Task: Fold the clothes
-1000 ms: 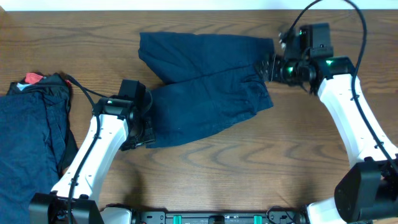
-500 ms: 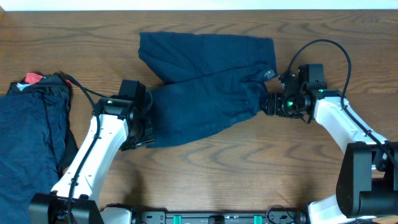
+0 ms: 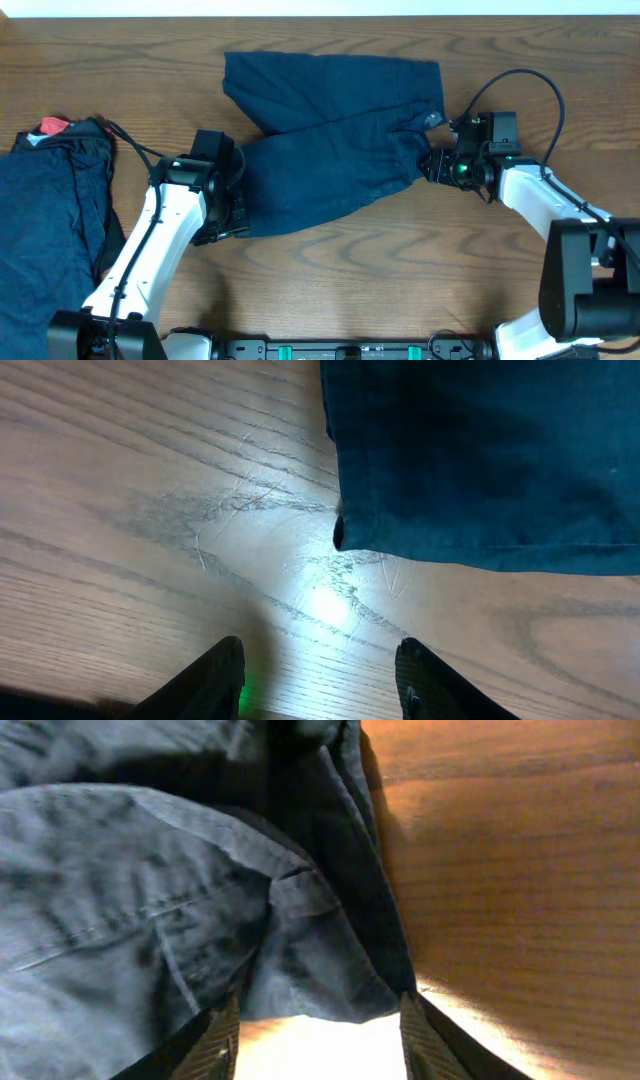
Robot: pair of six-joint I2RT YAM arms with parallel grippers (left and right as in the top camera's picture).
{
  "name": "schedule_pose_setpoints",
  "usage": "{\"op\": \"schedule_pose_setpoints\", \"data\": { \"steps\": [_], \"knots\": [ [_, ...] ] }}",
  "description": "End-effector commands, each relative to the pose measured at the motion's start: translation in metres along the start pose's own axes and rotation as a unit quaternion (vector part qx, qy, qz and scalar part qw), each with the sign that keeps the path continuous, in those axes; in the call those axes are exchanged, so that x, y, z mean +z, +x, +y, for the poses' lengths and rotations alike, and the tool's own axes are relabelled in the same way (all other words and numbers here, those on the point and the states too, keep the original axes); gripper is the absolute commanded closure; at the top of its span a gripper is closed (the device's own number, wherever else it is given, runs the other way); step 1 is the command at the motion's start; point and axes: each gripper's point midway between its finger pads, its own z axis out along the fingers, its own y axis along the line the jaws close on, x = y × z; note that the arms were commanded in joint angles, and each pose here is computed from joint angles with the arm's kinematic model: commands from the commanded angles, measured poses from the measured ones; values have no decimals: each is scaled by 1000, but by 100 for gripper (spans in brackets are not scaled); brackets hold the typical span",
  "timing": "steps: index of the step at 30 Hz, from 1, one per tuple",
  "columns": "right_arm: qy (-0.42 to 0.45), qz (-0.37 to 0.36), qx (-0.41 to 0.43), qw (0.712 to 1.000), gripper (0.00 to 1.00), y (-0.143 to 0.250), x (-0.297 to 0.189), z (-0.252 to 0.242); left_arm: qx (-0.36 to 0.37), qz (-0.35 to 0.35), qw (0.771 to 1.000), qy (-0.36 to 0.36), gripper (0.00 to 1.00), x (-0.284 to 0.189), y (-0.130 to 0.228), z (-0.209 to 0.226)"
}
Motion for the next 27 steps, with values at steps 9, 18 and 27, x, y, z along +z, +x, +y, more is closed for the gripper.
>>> {"op": "schedule_pose_setpoints", "data": {
  "steps": [9, 18, 27],
  "knots": [
    [19, -25, 1, 1000, 45, -11, 15, -14, -2, 15, 1000, -8, 49, 1, 8, 5],
    [3, -26, 1, 1000, 99, -12, 21, -9, -2, 16, 1000, -8, 49, 1, 9, 5],
    [-6, -16, 9, 1000, 99, -5, 24, -10, -10, 12, 1000, -20, 30, 8, 9, 10]
  ]
}}
